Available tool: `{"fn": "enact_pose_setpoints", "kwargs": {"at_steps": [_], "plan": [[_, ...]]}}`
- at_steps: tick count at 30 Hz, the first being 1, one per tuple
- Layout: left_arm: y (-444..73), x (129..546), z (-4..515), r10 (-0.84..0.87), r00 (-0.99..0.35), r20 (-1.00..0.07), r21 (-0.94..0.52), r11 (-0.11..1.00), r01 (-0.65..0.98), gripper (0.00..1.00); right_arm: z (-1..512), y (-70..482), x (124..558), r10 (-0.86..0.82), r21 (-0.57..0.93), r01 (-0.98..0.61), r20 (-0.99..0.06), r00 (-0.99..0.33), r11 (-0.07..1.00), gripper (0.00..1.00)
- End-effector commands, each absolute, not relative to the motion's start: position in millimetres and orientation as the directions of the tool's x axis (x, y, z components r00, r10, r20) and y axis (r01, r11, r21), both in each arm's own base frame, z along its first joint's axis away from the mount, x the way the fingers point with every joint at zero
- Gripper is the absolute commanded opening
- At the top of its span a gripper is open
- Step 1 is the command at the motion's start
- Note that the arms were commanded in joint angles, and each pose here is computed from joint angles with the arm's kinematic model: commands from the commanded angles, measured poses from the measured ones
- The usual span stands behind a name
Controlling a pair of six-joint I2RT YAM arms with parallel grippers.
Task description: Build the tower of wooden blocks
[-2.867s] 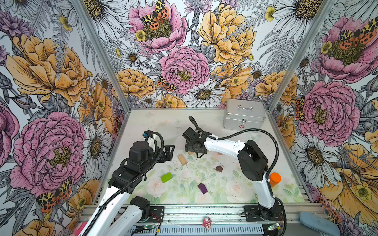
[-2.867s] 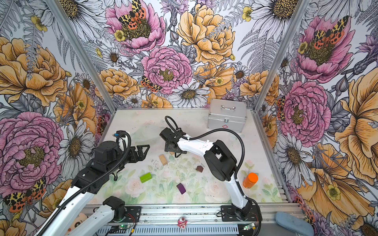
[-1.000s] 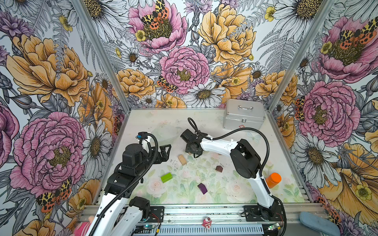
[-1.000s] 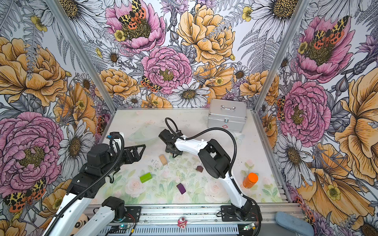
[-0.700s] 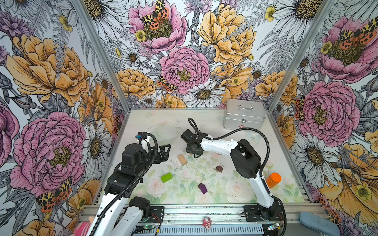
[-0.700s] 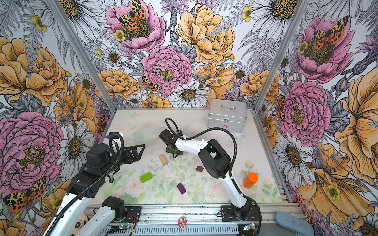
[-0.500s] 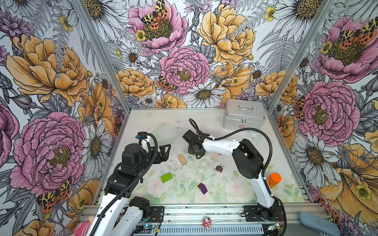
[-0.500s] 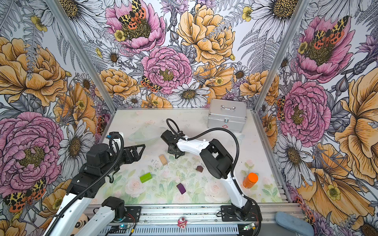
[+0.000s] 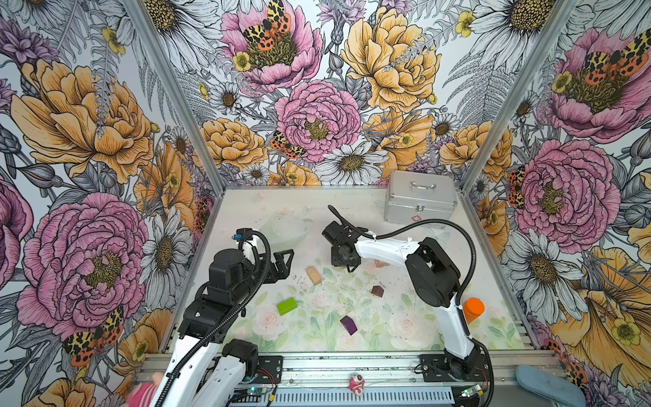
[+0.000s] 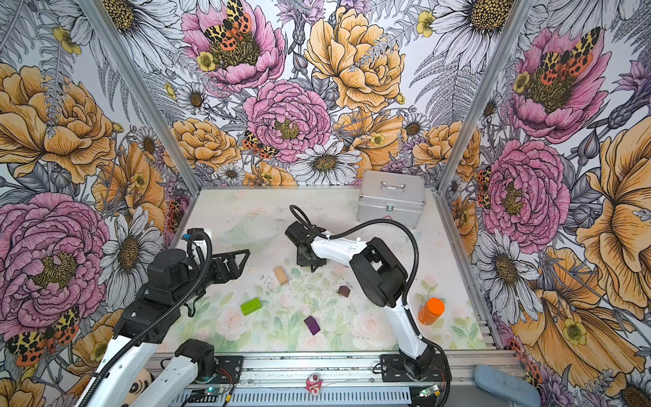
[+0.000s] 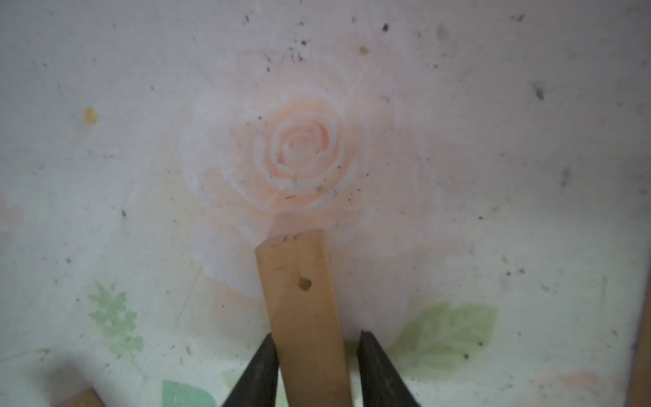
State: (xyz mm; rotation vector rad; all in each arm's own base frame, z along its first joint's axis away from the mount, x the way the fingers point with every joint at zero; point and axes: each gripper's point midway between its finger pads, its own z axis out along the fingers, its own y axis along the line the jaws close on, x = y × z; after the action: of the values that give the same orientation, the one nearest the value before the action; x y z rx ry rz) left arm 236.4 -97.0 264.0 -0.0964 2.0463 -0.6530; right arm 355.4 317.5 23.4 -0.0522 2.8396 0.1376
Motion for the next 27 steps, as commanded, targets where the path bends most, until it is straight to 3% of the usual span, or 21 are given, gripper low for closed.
{"fn": "enact_pose_setpoints", "kwargs": {"at_steps": [1,6,27], "plan": [[-97.2,234.8,263.7,-0.34,-0.541,-0.769,-0.505,0.842,0.189,0.99,28.0,319.7,360.0,-0.059,0.096,-0.091,-0.291,-0.955,0.991,0.35],[-97.8,233.7,262.4,-0.356,-0.548,-0.757,-0.523,0.833,0.182,0.99,27.1,316.7,360.6,-0.075,0.094,-0.106,-0.286,-0.955,0.99,0.27],[-127.3,241.6,266.6,-0.325,-0.574,-0.751,-0.511,0.837,0.194,0.99,85.5,299.5,368.2,-0.095,0.165,-0.165,-0.364,-0.927,0.972,0.25]]}}
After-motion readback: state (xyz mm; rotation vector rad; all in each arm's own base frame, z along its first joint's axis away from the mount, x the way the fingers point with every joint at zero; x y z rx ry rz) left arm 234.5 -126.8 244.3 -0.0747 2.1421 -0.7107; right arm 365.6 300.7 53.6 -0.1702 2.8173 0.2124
